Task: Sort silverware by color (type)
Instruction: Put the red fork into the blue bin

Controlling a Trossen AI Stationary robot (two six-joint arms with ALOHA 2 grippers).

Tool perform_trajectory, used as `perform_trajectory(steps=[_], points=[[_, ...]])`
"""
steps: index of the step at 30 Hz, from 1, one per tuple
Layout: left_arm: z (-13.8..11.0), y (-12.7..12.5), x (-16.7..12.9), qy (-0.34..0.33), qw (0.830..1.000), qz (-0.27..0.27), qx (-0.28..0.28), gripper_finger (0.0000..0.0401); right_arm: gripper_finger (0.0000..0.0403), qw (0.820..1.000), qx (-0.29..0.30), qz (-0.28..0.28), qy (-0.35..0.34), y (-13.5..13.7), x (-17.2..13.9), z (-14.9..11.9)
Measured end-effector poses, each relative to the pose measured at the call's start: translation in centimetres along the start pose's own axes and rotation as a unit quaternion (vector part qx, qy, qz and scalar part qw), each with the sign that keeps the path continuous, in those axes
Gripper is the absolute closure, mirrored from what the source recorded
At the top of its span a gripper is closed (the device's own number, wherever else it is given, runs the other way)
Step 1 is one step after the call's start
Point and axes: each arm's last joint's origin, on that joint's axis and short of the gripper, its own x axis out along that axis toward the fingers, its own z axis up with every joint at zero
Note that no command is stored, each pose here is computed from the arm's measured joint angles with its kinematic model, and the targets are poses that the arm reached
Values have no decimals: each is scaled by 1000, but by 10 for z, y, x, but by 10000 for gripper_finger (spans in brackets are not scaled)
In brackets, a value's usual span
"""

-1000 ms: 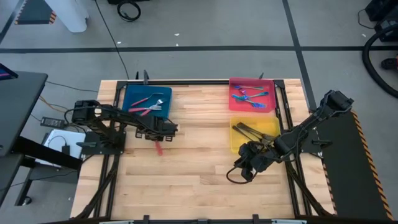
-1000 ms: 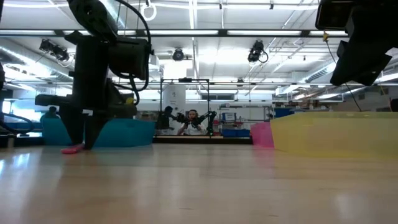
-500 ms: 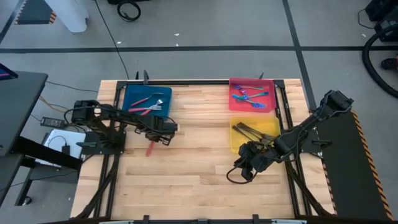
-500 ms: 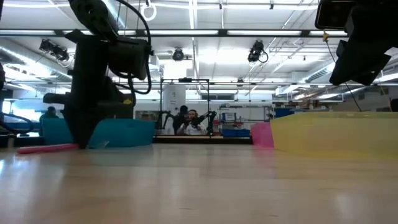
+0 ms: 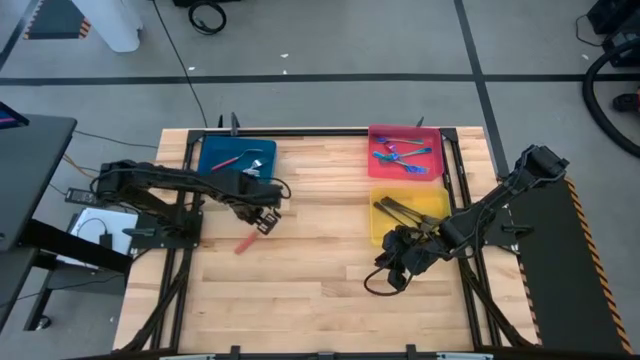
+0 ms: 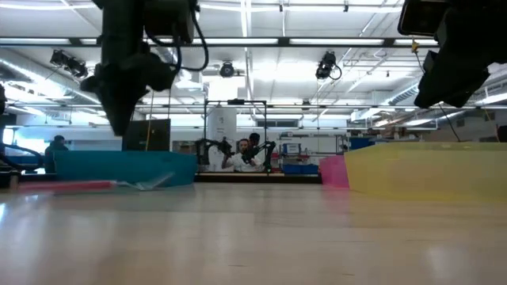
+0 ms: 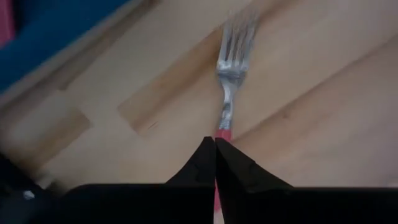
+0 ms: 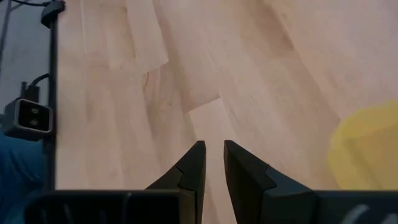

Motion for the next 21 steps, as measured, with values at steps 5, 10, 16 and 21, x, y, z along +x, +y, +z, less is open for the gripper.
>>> perform_trajectory(steps=[5, 10, 16, 21], points=[[2, 3, -18, -7, 1000, -5, 25, 399, 337, 1000, -11, -13, -10, -7, 3, 9], [-1, 4, -12, -6, 1000, -2, 30, 398, 337, 999, -10, -31, -23, -17, 6, 20], [-7, -1, 16, -18, 998, -16, 61, 379, 337, 998, 3, -49, -29, -27, 9, 28], [-4, -6, 33, -47, 996, -49, 55, 340, 337, 998, 11, -50, -25, -31, 10, 31]])
